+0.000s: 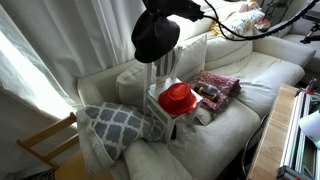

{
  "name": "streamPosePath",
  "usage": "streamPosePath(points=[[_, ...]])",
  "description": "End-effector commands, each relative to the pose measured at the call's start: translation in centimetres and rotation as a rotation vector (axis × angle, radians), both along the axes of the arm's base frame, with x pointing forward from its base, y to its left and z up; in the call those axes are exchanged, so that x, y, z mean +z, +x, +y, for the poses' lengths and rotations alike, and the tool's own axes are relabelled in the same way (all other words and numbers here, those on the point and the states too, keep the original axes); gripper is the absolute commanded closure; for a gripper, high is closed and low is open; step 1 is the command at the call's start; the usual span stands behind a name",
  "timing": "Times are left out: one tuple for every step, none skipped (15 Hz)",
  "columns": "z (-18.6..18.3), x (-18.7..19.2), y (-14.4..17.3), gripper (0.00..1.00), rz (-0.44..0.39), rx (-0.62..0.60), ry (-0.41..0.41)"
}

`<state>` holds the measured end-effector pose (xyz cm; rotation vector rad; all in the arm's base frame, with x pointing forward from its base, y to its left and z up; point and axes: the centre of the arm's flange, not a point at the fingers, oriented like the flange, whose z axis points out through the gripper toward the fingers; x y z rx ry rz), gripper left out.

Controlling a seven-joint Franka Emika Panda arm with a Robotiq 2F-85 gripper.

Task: Hang the black hat on the left side of the backrest of the white chair and then hang the red hat on the right side of the backrest of the white chair

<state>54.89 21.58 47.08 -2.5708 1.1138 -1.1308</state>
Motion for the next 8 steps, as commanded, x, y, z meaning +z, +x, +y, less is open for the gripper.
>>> streamPosePath(points=[[1.5, -2.3, 2.7, 0.98, -0.045, -0.011, 0.004], [1.6, -2.9, 3.1, 0.98, -0.049, -0.011, 0.007], [1.8, -3.4, 3.5, 0.98, -0.053, -0.008, 0.009], [1.9, -3.9, 3.7, 0.98, -0.053, -0.010, 0.010], [2.0, -4.2, 4.1, 0.98, -0.057, -0.013, 0.009], [1.3, -3.2, 2.8, 0.93, -0.027, -0.013, -0.004], [1.4, -3.6, 3.2, 0.93, -0.028, -0.014, -0.004], [1.5, -3.9, 3.4, 0.93, -0.028, -0.015, -0.004]])
